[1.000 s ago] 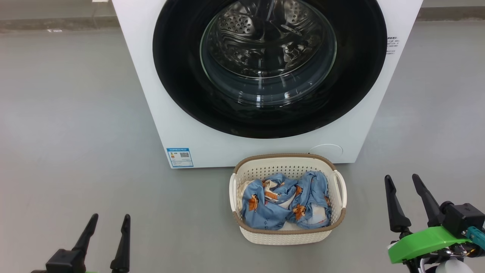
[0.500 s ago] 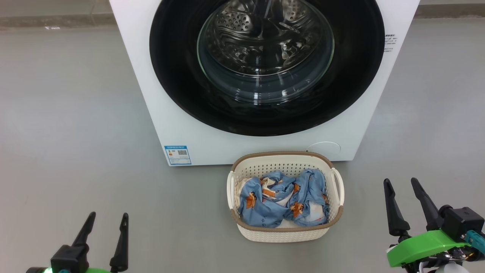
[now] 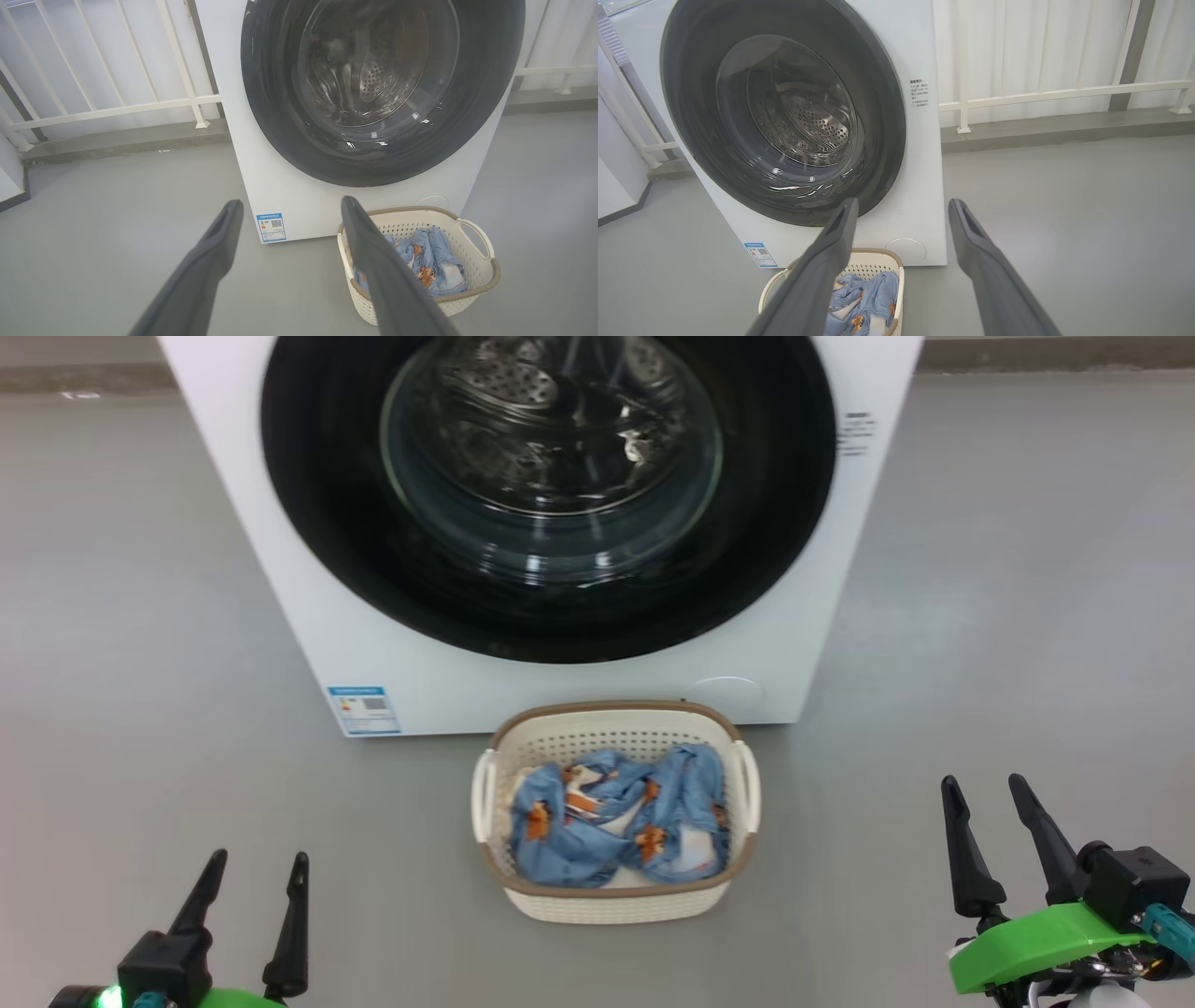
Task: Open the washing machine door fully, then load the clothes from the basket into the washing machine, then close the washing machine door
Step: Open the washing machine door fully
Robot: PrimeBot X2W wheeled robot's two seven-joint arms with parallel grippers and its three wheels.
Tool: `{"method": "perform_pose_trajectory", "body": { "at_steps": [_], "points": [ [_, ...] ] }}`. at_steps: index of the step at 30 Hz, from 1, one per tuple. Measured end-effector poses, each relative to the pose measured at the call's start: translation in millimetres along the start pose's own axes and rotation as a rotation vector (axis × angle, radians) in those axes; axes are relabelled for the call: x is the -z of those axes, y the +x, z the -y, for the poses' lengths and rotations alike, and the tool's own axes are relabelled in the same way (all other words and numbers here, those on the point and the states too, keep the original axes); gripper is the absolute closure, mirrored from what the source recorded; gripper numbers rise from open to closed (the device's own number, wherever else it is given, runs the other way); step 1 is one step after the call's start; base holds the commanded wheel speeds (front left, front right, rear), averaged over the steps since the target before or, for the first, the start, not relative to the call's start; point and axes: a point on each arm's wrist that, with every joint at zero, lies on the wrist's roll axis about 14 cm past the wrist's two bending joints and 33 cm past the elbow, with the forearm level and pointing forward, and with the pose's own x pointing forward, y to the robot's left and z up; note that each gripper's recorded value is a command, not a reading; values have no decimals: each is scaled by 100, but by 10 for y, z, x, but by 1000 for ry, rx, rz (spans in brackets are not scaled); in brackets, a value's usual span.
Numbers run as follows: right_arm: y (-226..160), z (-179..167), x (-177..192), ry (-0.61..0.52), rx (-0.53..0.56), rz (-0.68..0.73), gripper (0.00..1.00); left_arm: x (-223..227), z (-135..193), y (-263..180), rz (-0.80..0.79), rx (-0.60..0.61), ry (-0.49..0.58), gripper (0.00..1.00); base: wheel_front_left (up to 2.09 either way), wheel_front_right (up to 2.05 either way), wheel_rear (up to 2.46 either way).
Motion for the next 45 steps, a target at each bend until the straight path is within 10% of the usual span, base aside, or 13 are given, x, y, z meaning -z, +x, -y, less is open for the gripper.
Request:
{"method": "perform_pose_trajectory", "body": {
  "at_steps": [42,43,44,45],
  "points": [
    [89,-14,9,29,3,0,0,35,86,50,-6,13,-50,0,64,86,-150],
    [112,-30,-2,35,-1,4,4,43,101,48,-7,12,-57,0,0,0,0],
    [137,-42,-14,46,-3,9,49,49,119,46,-9,13,-65,0,0,0,0],
    [161,-54,-24,62,-4,13,71,57,131,45,-10,13,-70,0,0,0,0]
  ]
}}
